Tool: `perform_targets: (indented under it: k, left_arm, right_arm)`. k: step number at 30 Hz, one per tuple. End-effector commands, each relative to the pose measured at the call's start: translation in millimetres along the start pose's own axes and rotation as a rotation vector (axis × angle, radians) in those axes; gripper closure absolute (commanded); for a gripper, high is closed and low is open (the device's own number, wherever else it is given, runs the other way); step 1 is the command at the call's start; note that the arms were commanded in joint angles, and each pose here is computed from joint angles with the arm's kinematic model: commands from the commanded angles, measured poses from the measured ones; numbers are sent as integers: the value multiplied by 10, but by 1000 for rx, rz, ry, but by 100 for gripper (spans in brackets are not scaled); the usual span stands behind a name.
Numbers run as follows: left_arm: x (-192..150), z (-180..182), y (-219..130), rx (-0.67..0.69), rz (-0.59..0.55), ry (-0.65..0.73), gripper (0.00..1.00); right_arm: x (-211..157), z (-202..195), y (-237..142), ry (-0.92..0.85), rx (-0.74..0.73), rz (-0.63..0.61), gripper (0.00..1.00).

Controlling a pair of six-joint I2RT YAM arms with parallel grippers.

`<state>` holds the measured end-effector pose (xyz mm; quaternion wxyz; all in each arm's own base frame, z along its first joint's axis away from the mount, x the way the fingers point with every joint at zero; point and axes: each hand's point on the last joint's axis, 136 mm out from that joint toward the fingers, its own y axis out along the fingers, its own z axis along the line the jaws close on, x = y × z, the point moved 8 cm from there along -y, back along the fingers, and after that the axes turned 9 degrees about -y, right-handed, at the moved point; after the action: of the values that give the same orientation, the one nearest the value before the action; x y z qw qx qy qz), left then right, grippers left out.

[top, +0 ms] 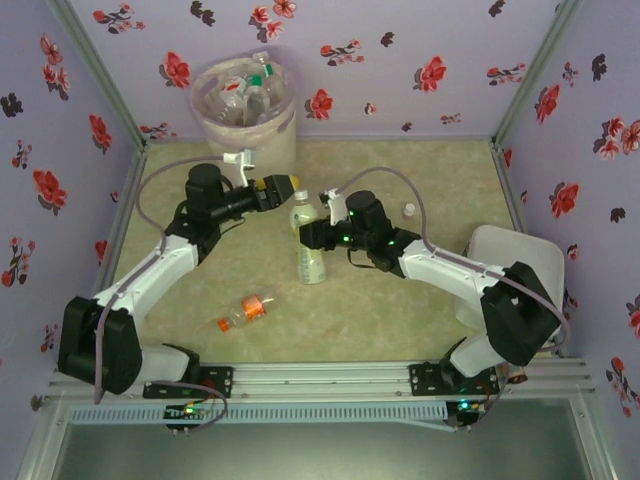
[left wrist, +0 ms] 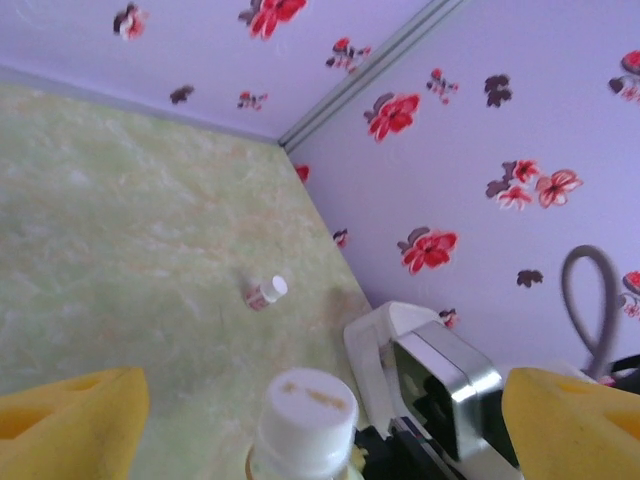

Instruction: Put the plastic bottles in the bin

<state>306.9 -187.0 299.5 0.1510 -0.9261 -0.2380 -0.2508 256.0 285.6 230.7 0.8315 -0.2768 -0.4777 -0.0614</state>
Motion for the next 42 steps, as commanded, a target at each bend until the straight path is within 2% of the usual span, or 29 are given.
perform_targets:
  k: [1,4,8,18,19,20,22,23,26,28,35,39,42]
  left_arm:
    - [-50,-42,121,0,54,15,8]
    - [-104,-35,165,10,77,32,13]
    - [-130,-69,181,3,87,48,26]
    - [-52,-162,188,9,75,77,77]
    - [-20,-203,183,5,65,85,81]
    - [19,-232,175,4,56,91,84]
    - [159,-333,132,5,31,113,88]
    - [242,-365,98,16,16,119,89]
    - [657,-492,-111,71,-82,147,95]
    - [1024,-650,-322,88,-199,178,100]
    - [2010,-1090,-851,161,-631,353,100]
    - [2410,-1102,-994,246,-855,427,100]
    - [2687,-986,-998,372,-952,477,100]
  right_arm:
    - [145,137,-29,-89,32,-39,71]
    - [193,181,5,-91,56,-57,71]
    - [250,195,52,-95,61,-74,72]
    - [330,167,110,-98,31,-87,70]
    - [343,167,106,-99,27,-86,66]
    - [349,160,105,-100,21,-84,56]
    - [361,153,77,-99,5,-86,16]
    - [360,140,61,-98,-7,-82,2]
    - [338,40,-57,-85,-94,-84,0]
    - [282,-70,-159,-59,-148,-90,1]
    - [52,-233,-406,-3,-248,-57,1]
    - [-52,-236,-504,23,-272,-50,0]
    - [-112,-236,-598,28,-299,-51,1]
